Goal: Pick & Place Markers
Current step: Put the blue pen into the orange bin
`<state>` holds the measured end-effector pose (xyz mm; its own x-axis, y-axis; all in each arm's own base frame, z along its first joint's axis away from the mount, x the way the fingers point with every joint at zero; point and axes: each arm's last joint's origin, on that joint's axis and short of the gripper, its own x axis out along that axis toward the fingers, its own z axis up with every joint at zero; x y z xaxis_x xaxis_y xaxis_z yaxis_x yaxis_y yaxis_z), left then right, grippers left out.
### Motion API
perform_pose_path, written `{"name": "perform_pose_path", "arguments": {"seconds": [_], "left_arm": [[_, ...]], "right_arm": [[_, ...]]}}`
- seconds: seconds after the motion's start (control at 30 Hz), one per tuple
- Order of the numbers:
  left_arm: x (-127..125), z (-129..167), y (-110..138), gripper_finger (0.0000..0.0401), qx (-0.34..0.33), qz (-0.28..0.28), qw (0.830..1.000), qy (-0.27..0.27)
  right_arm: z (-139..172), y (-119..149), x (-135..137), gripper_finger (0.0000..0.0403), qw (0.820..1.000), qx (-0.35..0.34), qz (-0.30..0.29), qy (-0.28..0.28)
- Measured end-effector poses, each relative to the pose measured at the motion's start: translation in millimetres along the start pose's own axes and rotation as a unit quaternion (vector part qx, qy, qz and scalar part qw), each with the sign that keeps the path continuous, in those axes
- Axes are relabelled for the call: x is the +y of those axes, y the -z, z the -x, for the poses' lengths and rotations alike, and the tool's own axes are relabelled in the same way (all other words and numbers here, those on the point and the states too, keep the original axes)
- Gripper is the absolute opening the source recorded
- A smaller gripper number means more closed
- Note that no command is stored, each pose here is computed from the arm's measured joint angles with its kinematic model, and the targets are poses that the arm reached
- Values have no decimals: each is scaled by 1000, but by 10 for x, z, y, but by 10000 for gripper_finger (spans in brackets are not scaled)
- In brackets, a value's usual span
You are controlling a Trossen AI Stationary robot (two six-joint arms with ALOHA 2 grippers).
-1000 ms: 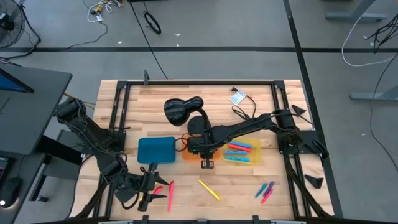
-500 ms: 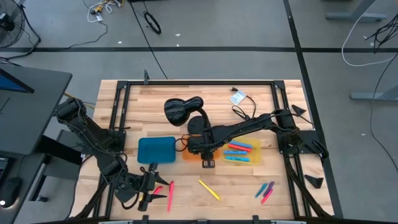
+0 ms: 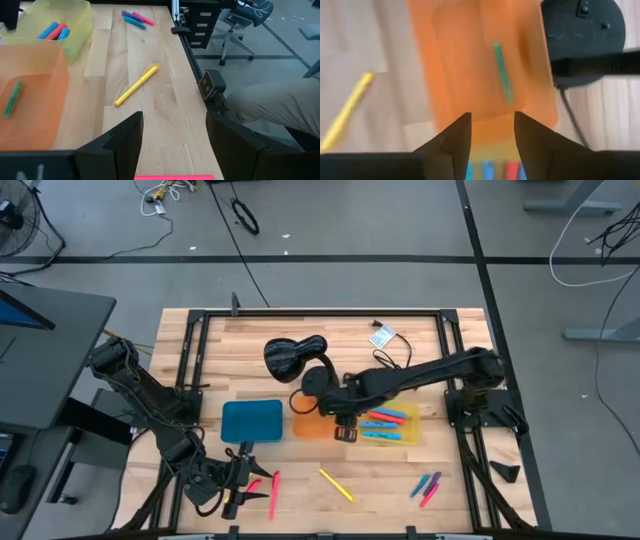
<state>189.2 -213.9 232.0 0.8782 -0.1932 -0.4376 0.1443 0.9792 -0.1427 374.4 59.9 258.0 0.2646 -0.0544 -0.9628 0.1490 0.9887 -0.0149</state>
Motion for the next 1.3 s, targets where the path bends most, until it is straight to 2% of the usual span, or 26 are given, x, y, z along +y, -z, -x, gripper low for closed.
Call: {"name": "perform_pose_path", "arguments": {"seconds": [0.33,0.57,0.8,1.1,1.3], "left_arm": [[0,0,-2,222,-1,0,1000,0],[-1,0,-1,222,0,0,1000,1],[-1,0,-1,222,0,0,1000,1],[-2,0,-1,222,0,1,1000,1],[-1,0,-1,222,0,0,1000,1]], "right_arm": [[562,415,210,146,996,32,-80,-3],[699,700,568,146,996,55,-72,-3],[758,923,907,146,994,50,-101,-11],[825,1193,1205,146,999,26,-35,-1],[711,1413,1312,146,998,65,8,0]]}}
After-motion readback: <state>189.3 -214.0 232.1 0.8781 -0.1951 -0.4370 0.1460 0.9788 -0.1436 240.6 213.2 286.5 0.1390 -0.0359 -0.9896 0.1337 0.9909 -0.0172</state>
